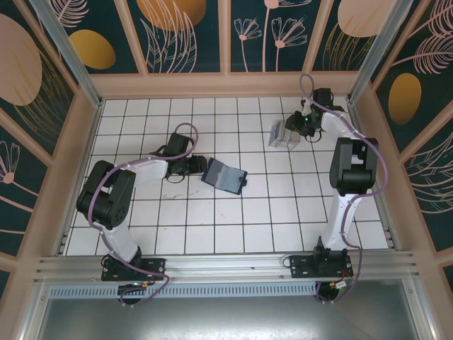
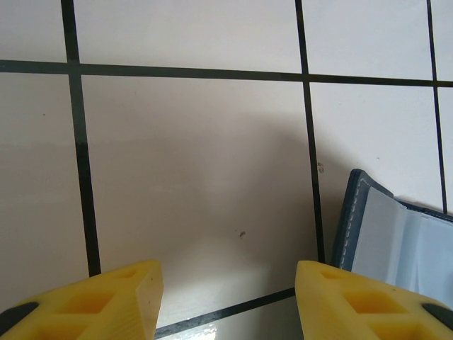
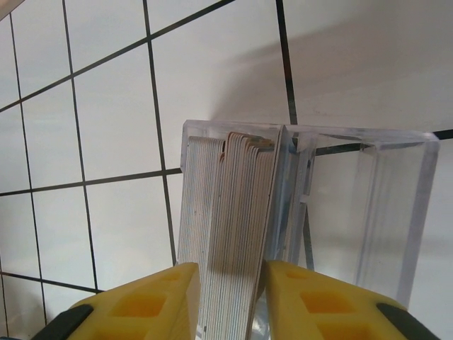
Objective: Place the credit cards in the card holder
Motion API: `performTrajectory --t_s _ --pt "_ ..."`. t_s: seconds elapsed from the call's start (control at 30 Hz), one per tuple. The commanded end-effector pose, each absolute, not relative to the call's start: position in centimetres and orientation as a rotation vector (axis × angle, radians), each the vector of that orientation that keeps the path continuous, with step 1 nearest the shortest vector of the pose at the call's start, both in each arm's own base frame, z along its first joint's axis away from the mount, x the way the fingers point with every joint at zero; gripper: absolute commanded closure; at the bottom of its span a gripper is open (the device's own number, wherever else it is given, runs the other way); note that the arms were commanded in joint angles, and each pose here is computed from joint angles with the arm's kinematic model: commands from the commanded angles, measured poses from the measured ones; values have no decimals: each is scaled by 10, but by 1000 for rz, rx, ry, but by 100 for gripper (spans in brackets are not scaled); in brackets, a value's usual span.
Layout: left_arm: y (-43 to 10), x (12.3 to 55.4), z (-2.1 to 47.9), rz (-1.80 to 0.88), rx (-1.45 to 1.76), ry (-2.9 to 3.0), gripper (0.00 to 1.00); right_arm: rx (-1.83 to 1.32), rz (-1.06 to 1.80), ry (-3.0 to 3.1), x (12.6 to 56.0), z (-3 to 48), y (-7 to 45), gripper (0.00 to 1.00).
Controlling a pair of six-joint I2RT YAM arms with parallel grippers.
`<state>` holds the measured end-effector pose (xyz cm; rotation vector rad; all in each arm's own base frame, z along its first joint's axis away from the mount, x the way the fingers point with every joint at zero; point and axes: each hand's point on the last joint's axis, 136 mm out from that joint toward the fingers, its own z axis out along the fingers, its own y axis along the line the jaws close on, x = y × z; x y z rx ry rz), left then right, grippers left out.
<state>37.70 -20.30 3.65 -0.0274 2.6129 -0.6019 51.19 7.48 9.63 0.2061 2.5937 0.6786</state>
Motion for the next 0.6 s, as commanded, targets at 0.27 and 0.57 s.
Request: performTrajectory --t_s 0.27,0.57 --pt "-206 375 28 -614 -45 2632 47 192 536 2521 516 116 61 76" --pt "-207 375 27 -626 -48 2634 47 180 568 2486 517 125 65 72"
